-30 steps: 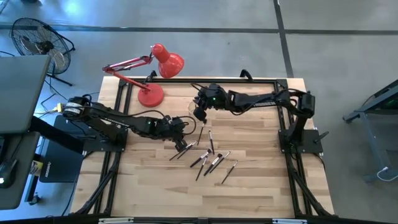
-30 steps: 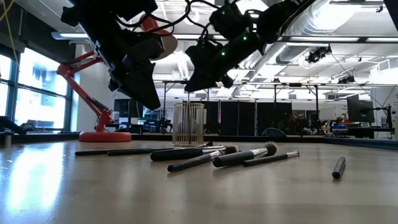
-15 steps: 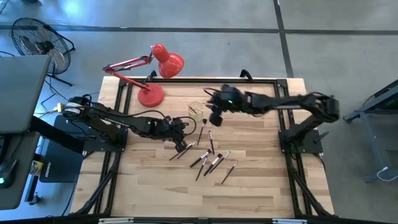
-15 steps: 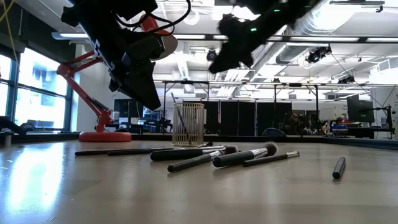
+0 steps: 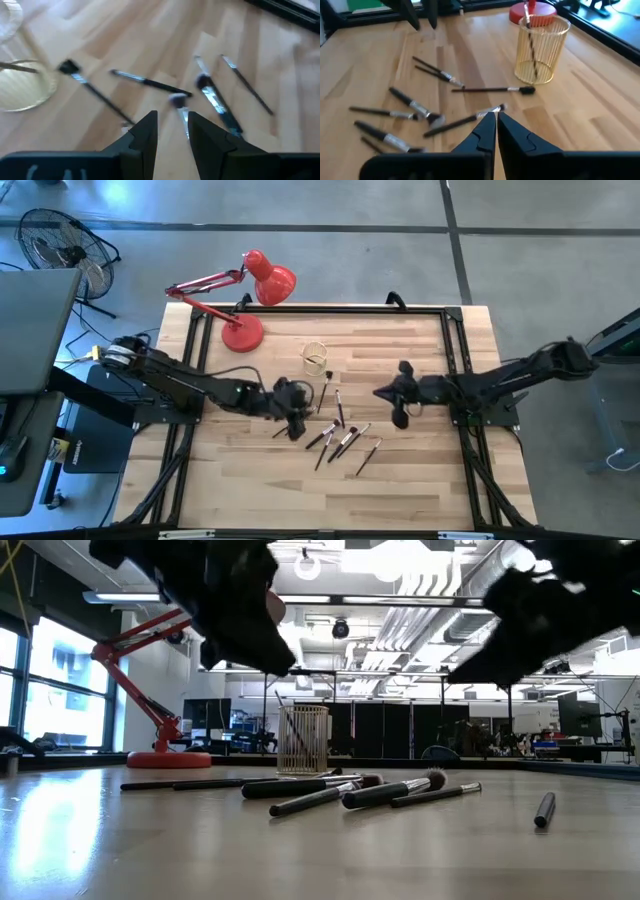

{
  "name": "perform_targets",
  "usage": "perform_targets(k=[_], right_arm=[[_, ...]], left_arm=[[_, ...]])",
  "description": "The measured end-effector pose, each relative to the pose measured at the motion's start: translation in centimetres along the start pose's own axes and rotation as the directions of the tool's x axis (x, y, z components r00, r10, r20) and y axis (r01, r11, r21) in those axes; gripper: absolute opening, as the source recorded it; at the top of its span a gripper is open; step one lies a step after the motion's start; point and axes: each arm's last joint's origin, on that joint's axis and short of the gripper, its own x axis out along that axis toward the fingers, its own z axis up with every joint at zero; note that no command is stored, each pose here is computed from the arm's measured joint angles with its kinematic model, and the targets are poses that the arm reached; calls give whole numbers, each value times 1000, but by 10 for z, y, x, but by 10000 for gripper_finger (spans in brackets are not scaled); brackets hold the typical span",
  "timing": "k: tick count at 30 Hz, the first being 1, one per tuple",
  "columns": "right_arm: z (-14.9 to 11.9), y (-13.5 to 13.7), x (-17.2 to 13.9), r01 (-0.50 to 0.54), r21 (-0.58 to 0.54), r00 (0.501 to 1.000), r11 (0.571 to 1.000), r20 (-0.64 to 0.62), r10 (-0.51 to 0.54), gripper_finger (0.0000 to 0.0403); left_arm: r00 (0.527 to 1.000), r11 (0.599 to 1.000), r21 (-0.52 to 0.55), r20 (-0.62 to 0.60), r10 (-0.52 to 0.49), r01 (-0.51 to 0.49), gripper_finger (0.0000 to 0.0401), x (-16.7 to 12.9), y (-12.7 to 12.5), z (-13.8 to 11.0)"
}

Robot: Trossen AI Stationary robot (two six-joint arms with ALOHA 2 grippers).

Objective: Put items in baskets/containers
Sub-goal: Put the black powder brush into the gold pen holder

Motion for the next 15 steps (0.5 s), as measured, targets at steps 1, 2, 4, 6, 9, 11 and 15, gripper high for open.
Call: perform_targets(k=[1,2,4,6,9,11,15], right_arm=[[-6,1,-2,-6,-1,1000,1000,15,6,4],[-12,1,-4,-10,-3,1000,1000,26,10,2],[-21,1,-8,-12,3,997,1000,71,11,5],[-26,0,-11,-15,14,994,1000,107,13,8],[-29,-1,-14,-39,24,989,999,141,35,5],[-28,-1,-14,-44,27,988,999,149,39,2],[-25,0,-13,-49,30,987,998,158,44,4]], left_arm=[[1000,1000,8,-9,0,0,106,5,-5,0],[999,1000,23,-28,17,-16,106,9,-9,-1],[998,998,49,-56,34,-32,106,16,-21,3],[996,997,63,-79,47,-42,106,26,-34,13],[969,985,132,-205,139,-114,106,44,-43,15],[954,978,157,-244,175,-139,106,54,-50,24],[923,958,238,-305,233,-163,106,63,-58,36]])
